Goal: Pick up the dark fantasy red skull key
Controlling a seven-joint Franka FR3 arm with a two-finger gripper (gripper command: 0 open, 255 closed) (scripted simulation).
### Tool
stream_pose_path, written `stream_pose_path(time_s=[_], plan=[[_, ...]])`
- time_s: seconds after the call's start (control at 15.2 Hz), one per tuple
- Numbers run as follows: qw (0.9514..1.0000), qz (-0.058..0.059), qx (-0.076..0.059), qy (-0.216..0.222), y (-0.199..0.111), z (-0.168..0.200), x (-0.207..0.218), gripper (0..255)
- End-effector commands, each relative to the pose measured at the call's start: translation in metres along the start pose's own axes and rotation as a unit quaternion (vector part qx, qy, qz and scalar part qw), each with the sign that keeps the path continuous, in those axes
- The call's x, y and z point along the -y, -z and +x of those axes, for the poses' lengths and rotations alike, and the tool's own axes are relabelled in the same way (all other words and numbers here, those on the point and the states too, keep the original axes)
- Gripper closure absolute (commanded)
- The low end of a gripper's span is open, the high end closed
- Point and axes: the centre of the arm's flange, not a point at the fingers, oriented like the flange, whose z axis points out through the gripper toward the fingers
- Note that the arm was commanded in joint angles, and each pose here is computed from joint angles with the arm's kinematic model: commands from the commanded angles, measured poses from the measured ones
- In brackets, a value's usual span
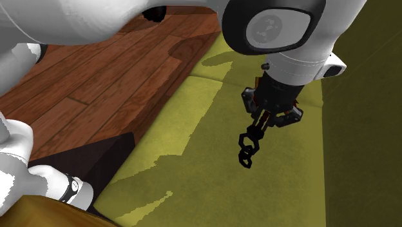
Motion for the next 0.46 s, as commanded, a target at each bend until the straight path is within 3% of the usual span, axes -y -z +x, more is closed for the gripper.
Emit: stream_pose_path(time_s=[0.0, 0.4], plan=[[1.0, 0.0, 0.0, 0.0, 0.012, -0.001, 0.001, 255], [1.0, 0.0, 0.0, 0.0, 0.034, -0.001, 0.001, 255]])
